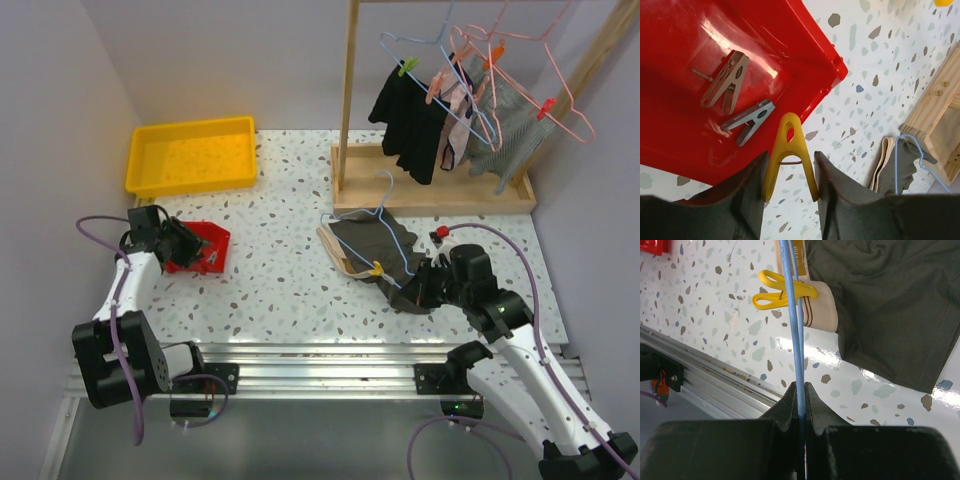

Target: Remove the underwear clipped to the hanger

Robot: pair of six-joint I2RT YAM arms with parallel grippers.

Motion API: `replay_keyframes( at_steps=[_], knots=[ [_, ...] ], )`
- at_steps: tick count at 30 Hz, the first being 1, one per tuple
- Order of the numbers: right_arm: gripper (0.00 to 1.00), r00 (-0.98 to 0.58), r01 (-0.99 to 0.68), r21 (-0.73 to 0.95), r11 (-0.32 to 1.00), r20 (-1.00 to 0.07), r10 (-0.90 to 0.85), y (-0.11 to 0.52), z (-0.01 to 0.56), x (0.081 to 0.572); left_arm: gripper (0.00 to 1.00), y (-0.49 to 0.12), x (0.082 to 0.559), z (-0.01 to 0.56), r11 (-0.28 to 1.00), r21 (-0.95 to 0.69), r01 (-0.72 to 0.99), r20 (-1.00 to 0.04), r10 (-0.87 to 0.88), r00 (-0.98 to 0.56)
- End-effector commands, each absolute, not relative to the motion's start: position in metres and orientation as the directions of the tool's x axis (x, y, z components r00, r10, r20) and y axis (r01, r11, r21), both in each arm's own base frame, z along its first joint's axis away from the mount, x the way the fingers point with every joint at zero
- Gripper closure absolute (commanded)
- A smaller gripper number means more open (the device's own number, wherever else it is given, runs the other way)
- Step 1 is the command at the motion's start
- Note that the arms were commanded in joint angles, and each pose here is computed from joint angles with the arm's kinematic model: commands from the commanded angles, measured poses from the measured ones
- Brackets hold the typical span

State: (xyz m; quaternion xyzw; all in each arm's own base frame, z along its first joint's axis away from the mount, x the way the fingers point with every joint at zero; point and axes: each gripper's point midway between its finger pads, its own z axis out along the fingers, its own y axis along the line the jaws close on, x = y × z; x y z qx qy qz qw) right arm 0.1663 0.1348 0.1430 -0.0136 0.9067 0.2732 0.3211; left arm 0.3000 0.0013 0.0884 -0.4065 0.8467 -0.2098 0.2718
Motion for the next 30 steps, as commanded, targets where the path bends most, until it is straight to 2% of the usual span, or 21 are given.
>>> replay_keyframes(
  at_steps=[1,2,3,5,8,13,14,17,18,24,25,27,29,30],
  knots=[
    [1.00,-0.757,-0.254,0.492,0.833,-0.637,0.146,0.140,0.160,0.173,0.53,0.015,0.313,0.111,0.597,-0.582,-0.552,-0.369,-0.799,-0.476],
    [1.00,-0.759,-0.252,0.491,0.834,-0.635,0.145,0.140,0.160,0.172,0.45,0.015,0.313,0.112,0.596,-0.586,-0.550,-0.370,-0.800,-0.472],
    [1.00,-0.758,-0.253,0.491,0.833,-0.636,0.145,0.140,0.160,0.172,0.32,0.014,0.314,0.115,0.591,-0.596,-0.544,-0.368,-0.803,-0.468],
    [1.00,-0.758,-0.253,0.493,0.832,-0.635,0.146,0.141,0.160,0.172,0.19,0.011,0.316,0.120,0.590,-0.614,-0.524,-0.369,-0.802,-0.470],
    [1.00,-0.759,-0.253,0.492,0.833,-0.635,0.144,0.141,0.159,0.172,0.13,-0.005,0.323,0.133,0.591,-0.675,-0.441,-0.356,-0.785,-0.507],
    [1.00,-0.762,-0.256,0.496,0.830,-0.632,0.143,0.142,0.158,0.173,0.12,-0.079,0.323,0.154,0.576,-0.782,-0.238,-0.267,-0.654,-0.708],
    [1.00,-0.764,-0.254,0.497,0.830,-0.629,0.143,0.142,0.157,0.173,0.12,-0.108,0.319,0.159,0.575,-0.795,-0.195,-0.250,-0.603,-0.758],
    [1.00,-0.761,-0.257,0.496,0.829,-0.633,0.143,0.143,0.158,0.175,0.13,-0.175,0.306,0.174,0.531,-0.840,-0.110,-0.209,-0.504,-0.838],
    [1.00,-0.762,-0.257,0.497,0.829,-0.631,0.142,0.144,0.158,0.176,0.13,-0.190,0.309,0.183,0.517,-0.852,-0.077,-0.224,-0.493,-0.840],
    [1.00,-0.761,-0.258,0.497,0.828,-0.632,0.142,0.146,0.157,0.181,0.14,-0.295,0.279,0.196,0.432,-0.902,-0.007,-0.151,-0.332,-0.931],
    [1.00,-0.760,-0.260,0.496,0.828,-0.634,0.141,0.146,0.157,0.181,0.15,-0.316,0.267,0.182,0.448,-0.894,-0.023,-0.115,-0.278,-0.954],
    [1.00,-0.763,-0.261,0.497,0.828,-0.631,0.138,0.146,0.154,0.181,0.13,-0.343,0.268,0.194,0.396,-0.918,-0.003,-0.108,-0.259,-0.960],
    [1.00,-0.765,-0.260,0.493,0.830,-0.630,0.135,0.145,0.152,0.180,0.12,-0.375,0.256,0.192,0.357,-0.933,-0.040,-0.040,-0.214,-0.976],
    [1.00,-0.761,-0.262,0.494,0.829,-0.634,0.137,0.145,0.153,0.180,0.05,-0.385,0.255,0.195,0.335,-0.942,-0.028,-0.043,-0.202,-0.978]
  ],
)
